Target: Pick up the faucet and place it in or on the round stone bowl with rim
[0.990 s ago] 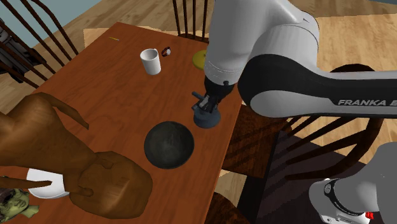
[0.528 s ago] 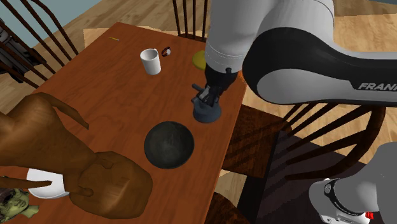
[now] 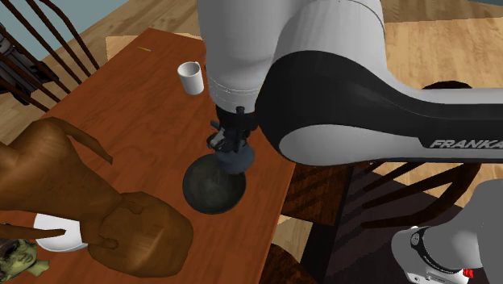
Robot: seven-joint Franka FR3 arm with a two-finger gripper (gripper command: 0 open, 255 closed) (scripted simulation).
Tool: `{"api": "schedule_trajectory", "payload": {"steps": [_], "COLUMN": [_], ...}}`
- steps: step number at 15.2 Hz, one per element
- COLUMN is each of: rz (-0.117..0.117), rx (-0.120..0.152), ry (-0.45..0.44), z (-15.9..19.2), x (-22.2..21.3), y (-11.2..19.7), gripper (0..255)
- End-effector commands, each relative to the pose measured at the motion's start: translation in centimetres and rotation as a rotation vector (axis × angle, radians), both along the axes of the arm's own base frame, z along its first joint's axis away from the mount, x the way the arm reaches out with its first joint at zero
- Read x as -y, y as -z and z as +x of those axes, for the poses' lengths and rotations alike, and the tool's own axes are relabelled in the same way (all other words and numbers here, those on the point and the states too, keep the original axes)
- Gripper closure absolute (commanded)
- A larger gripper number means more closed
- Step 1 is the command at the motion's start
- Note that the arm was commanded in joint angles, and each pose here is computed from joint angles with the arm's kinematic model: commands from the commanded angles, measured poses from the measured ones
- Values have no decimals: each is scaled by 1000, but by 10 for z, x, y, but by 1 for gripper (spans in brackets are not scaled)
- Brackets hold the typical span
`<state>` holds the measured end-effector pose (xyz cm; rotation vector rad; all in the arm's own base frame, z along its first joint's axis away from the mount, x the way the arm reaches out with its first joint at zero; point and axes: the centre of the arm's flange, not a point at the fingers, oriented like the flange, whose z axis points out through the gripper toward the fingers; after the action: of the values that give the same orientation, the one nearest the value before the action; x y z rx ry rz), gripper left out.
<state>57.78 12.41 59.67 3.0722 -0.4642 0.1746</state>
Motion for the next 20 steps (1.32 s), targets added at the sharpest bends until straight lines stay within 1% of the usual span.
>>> {"api": "schedule_trajectory", "payload": {"steps": [1, 4, 20], "rz": [0, 0, 0], "rx": [0, 0, 0], "ry": [2, 2, 2], "z": [8, 23, 23], "x": [-24, -60, -60], "y": [-7, -15, 70], "gripper": [255, 255, 255]}}
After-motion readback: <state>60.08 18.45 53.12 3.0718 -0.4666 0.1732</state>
